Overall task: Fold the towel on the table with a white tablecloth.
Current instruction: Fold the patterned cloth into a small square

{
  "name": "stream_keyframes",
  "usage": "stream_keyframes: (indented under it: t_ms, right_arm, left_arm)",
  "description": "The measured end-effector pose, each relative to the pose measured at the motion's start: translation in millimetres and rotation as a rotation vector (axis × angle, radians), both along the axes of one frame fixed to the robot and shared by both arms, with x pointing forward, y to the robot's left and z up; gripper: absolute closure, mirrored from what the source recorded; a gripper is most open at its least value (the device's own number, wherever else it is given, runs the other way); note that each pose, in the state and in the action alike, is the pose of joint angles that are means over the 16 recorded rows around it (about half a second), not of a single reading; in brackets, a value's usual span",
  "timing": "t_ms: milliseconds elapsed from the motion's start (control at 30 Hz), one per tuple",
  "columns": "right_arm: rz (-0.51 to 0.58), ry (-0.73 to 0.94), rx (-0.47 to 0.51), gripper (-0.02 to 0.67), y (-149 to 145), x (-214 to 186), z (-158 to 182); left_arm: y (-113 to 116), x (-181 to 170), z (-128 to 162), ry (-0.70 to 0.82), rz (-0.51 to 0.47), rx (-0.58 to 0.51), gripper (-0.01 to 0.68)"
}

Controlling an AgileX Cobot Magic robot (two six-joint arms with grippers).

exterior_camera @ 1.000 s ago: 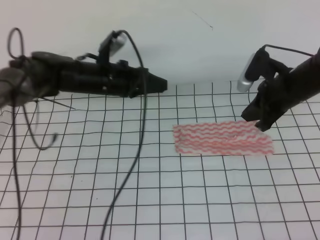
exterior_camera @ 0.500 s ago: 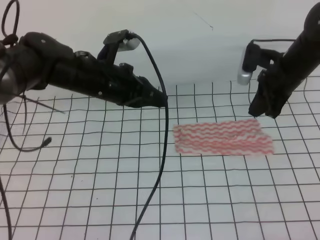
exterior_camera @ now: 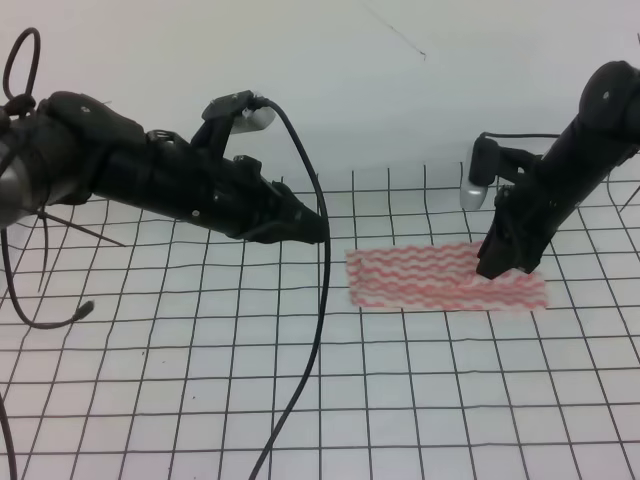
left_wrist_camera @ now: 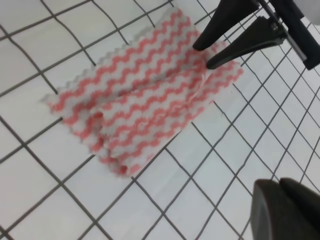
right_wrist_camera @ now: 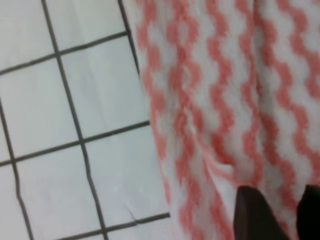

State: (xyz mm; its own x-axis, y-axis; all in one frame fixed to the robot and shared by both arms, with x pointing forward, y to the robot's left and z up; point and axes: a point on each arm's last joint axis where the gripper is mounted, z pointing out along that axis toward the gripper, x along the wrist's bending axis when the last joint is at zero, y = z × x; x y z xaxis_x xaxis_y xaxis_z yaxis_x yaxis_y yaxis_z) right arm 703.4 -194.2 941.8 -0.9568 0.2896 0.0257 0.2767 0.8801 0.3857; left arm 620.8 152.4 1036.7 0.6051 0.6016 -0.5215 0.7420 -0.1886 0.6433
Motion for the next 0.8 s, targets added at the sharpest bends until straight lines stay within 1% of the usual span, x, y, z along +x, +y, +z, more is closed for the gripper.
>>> stream_keyframes:
  t_ms: [200,500,633,800]
  right_arm:
    - [0.030,0.027,0.019,0.483,2,-1,-7]
    - [0.070,0.049,0.021,0.591,3,-3,-5]
    - [0.077,0.029,0.022,0.629,3,0,0]
    - [0.071,-0.020,0.024,0.646,3,5,8]
  left_arm:
    - [0,0,0,-0.002,-0.003,0.004,0.673]
    - [0,0,0,-0.004,-0.004,0.005,0.673]
    - [0,0,0,-0.006,-0.005,0.005,0.673]
    - [0,0,0,-0.007,-0.006,0.005,0.673]
